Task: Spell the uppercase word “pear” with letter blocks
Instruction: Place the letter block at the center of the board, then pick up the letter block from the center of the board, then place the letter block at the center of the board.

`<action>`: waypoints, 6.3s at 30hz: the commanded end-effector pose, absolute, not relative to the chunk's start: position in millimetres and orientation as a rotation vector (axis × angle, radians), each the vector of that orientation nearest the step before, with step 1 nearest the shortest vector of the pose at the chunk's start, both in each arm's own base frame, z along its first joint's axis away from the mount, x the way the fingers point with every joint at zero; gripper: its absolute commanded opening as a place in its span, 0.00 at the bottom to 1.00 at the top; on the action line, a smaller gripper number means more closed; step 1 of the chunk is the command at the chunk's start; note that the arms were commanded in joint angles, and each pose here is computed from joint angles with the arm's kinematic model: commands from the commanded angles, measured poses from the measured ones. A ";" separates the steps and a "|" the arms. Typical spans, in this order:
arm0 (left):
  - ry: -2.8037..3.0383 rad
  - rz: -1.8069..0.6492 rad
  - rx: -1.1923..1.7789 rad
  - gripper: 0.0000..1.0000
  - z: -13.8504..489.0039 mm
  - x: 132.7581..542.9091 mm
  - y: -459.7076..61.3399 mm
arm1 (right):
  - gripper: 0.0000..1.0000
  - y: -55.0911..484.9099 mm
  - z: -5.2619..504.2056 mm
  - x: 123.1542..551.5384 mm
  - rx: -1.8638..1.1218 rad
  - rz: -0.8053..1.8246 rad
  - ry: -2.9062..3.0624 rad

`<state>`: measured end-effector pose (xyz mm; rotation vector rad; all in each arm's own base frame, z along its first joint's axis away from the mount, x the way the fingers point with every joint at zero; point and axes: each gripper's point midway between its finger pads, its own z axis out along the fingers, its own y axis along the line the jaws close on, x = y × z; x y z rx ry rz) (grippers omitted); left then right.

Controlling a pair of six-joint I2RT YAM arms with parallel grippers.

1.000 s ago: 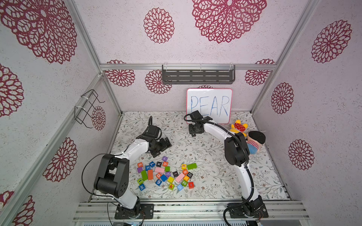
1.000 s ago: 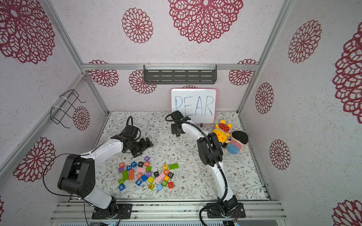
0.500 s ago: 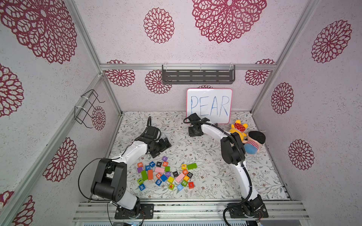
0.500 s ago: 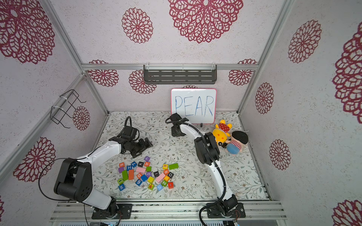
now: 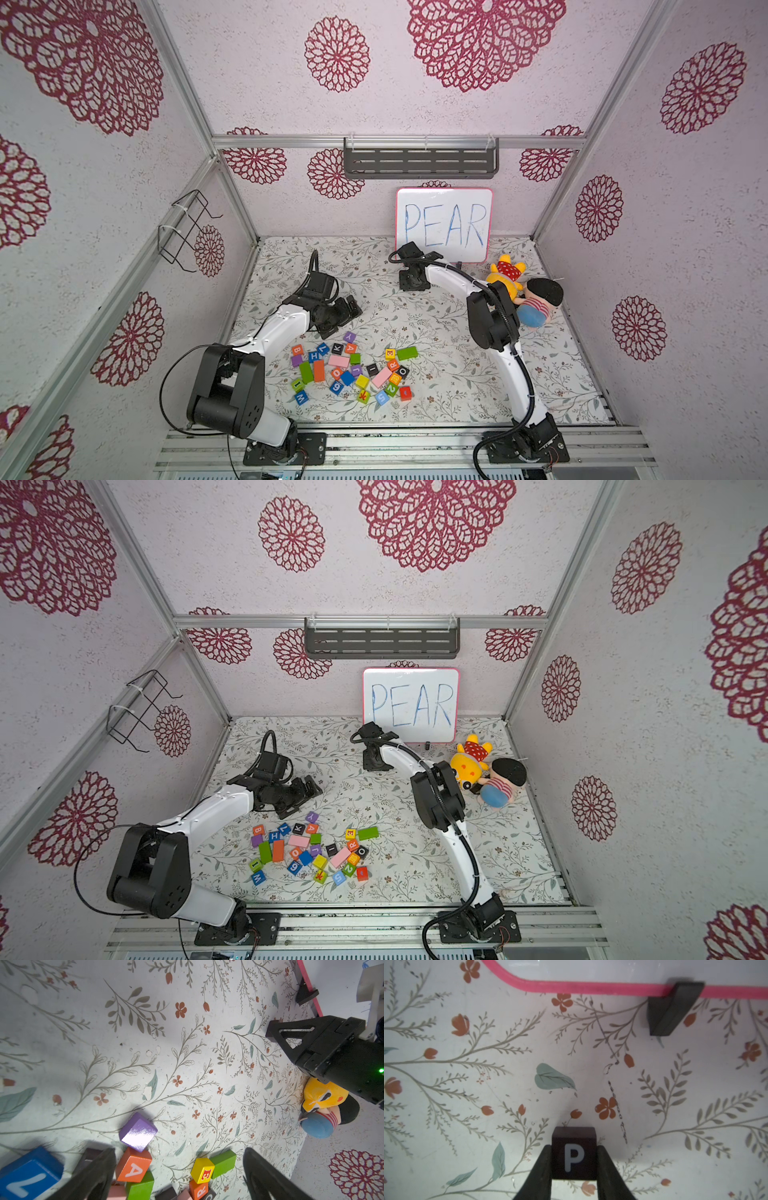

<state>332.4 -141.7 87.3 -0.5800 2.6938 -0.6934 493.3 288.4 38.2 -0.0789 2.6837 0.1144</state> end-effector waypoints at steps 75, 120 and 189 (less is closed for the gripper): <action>2.693 -0.892 -0.549 0.99 77.7 210.5 -170.0 | 0.51 353.7 72.2 227.3 -0.344 0.426 2.793; 2.691 -0.845 -0.504 0.98 73.9 222.3 -171.1 | 0.24 363.6 31.6 258.2 -0.773 0.210 2.771; 2.762 -0.805 -0.366 0.98 92.4 291.5 -207.8 | 0.58 291.2 75.1 314.5 0.244 0.087 2.720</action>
